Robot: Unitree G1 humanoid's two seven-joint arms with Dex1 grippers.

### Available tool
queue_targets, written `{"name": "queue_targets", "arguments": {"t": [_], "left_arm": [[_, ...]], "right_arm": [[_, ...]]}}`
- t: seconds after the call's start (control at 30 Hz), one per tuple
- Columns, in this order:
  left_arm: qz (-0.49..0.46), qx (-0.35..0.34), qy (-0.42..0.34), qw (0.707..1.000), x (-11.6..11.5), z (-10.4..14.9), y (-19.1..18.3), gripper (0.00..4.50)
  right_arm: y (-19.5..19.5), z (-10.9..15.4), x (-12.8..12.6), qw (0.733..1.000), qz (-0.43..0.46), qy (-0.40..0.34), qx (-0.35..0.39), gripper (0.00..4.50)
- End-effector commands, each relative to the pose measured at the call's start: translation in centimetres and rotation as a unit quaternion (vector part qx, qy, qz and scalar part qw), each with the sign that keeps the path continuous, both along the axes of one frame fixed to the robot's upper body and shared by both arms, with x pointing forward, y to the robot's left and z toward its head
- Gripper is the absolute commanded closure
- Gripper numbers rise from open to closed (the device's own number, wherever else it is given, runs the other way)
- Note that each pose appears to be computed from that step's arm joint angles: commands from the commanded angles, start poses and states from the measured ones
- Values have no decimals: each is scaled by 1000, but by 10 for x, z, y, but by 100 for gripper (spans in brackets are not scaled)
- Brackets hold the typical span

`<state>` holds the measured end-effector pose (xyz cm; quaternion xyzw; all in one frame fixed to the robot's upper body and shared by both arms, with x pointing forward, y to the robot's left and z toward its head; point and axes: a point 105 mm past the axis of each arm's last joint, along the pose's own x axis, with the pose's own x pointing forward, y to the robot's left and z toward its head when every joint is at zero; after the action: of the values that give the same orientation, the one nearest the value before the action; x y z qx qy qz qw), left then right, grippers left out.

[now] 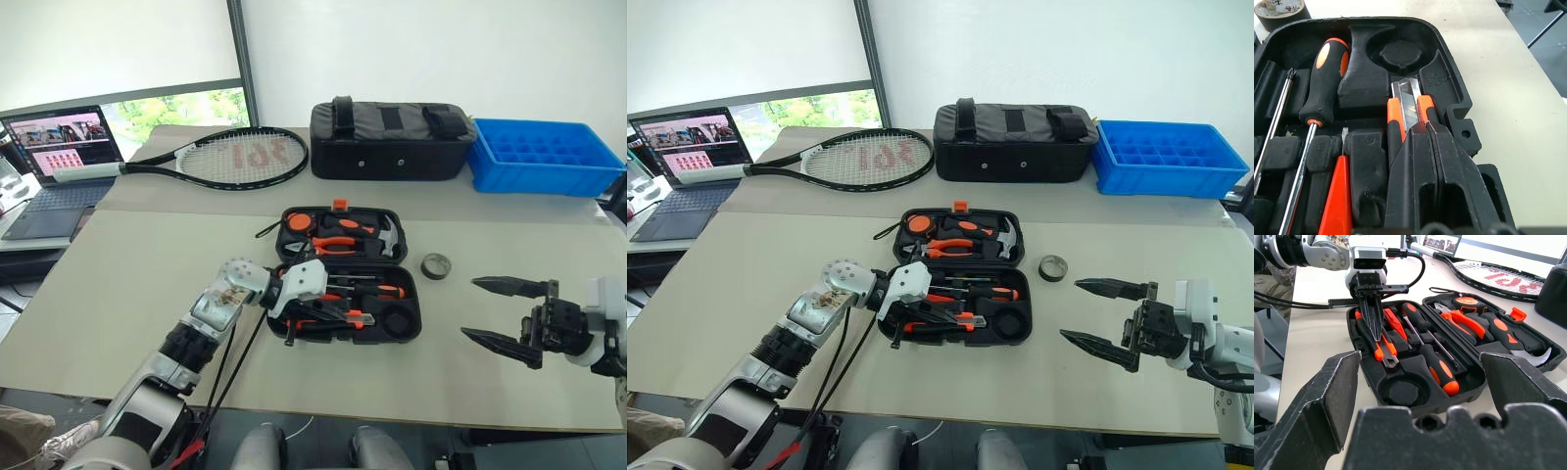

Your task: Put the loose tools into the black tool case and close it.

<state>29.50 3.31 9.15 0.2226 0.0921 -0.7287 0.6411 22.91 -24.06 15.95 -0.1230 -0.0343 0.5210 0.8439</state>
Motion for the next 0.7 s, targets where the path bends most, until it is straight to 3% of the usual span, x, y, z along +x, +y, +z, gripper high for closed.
{"name": "queue_targets", "arguments": {"t": [0.03,0.23,0.47,0.7], "left_arm": [[5,46,7,999,0,-19,7,444],[17,68,36,997,-1,-41,13,444],[73,-7,137,988,5,-49,11,444],[98,-19,176,979,17,-51,14,444]], "right_arm": [[4,14,-1,1000,7,-24,-3,0],[8,16,1,1000,10,-25,-8,0],[7,17,2,1000,13,-22,-12,0],[5,15,4,1000,16,-21,-13,0]]}}
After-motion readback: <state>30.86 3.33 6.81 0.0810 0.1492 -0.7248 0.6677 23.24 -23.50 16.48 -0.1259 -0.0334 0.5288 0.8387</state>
